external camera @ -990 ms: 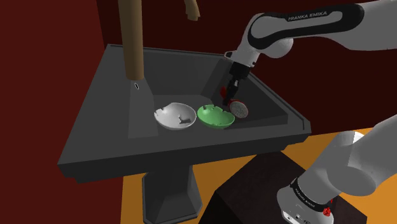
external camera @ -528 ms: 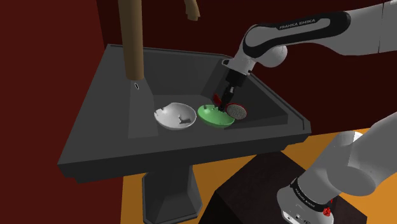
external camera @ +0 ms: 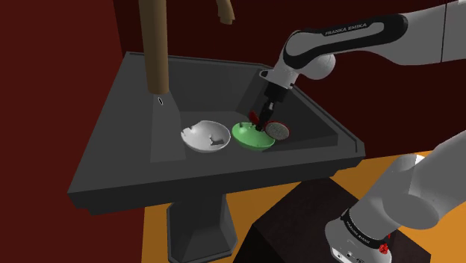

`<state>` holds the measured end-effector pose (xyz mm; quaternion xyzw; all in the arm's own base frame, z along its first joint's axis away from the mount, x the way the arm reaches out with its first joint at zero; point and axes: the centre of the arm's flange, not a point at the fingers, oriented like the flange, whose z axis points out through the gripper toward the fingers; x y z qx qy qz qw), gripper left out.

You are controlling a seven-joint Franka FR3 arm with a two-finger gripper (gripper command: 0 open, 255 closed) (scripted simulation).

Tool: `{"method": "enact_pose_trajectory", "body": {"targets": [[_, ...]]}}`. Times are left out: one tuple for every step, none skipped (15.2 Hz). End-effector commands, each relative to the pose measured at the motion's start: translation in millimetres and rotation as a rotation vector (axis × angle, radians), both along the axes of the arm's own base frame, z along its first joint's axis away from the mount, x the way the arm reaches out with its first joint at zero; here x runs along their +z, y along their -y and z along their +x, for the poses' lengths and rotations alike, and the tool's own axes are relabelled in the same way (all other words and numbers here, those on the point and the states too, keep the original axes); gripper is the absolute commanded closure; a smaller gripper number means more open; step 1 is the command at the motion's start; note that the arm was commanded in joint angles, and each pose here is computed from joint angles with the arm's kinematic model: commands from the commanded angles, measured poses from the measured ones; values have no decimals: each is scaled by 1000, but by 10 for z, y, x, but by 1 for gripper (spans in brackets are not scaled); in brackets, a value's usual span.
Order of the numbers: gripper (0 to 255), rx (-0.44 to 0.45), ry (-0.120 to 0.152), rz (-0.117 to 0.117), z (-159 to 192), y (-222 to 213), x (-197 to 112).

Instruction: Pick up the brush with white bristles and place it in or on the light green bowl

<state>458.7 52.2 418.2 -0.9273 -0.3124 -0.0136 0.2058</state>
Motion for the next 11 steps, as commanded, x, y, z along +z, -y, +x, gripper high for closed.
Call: {"method": "enact_pose_trajectory", "body": {"targets": [[0, 31, -11, -57, -16, 71, -60], [0, 31, -11, -57, -2, 65, -85], [0, 31, -11, -57, 16, 53, -90], [0, 31, -11, -57, 19, 54, -99], [0, 31, -11, -57, 21, 52, -98], [0, 31, -11, -57, -57, 84, -83], [0, 31, -11, -57, -40, 128, 41], [0, 31, -11, -57, -24, 172, 164], [0, 31, -11, -57, -8, 216, 288], [0, 31, -11, -57, 5, 250, 385], [0, 31, -11, -57, 5, 250, 385]]}}
